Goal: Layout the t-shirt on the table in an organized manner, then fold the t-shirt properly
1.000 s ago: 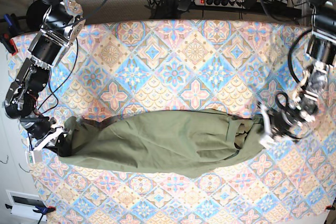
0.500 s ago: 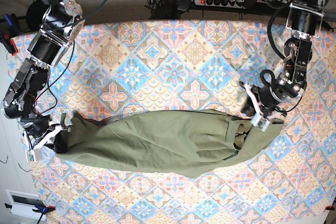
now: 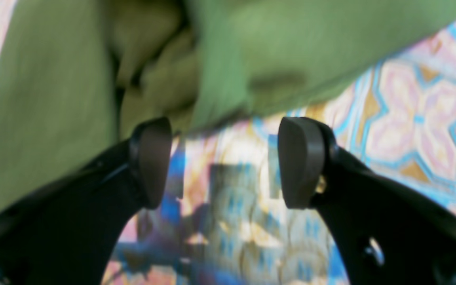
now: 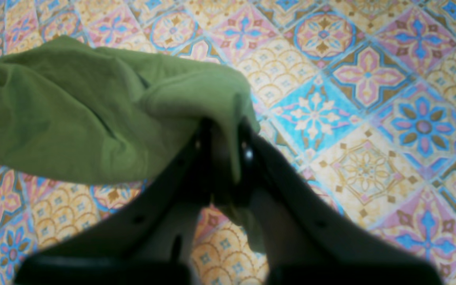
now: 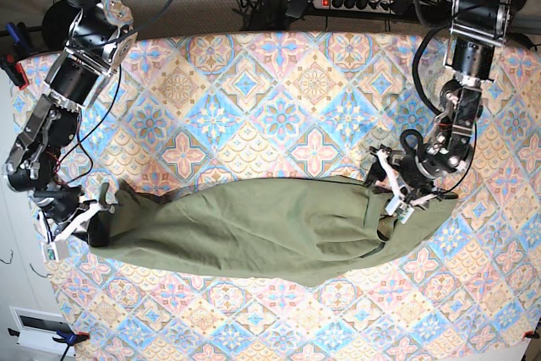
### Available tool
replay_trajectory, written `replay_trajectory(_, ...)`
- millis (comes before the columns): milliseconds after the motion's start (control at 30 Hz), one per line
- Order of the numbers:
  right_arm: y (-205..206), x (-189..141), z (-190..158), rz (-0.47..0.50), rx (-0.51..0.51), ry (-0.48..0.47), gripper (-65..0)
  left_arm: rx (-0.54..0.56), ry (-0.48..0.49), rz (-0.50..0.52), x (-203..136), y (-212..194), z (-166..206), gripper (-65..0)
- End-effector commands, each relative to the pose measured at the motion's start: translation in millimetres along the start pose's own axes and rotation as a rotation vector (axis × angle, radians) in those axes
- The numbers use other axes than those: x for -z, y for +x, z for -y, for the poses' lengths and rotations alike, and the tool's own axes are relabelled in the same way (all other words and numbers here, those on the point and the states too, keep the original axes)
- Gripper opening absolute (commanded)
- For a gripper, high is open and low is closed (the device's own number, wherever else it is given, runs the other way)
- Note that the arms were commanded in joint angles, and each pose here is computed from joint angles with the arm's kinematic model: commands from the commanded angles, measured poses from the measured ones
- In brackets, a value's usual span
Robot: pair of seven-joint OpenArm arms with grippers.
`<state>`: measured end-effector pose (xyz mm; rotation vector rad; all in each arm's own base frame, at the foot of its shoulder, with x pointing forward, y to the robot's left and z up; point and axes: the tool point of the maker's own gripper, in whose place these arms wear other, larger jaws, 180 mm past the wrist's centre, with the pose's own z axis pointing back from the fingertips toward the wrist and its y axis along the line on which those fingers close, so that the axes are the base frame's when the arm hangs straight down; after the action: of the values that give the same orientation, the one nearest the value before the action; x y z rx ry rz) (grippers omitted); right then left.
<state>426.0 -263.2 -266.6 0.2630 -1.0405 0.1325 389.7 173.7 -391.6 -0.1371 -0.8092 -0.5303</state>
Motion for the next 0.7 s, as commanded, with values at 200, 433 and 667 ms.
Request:
replay_trajectory(200, 30.2, -7.4, 2.6, 0.084, -0.026, -0.002, -64.3, 0.11, -0.01, -0.011, 20.1, 15.7, 9.5, -26.1)
replay_trajectory(433, 29.7, -7.7, 2.8, 0.085, -0.024, -0.002, -64.3, 0.128, -0.027, 0.092, 7.8, 53.6, 18.6, -65.0)
replay_trajectory(667, 29.8, -7.9, 3.2, 0.085, -0.023, -0.003, -64.3, 0.052, -0.014, 0.228, -51.9, 87.2, 2.7, -65.0)
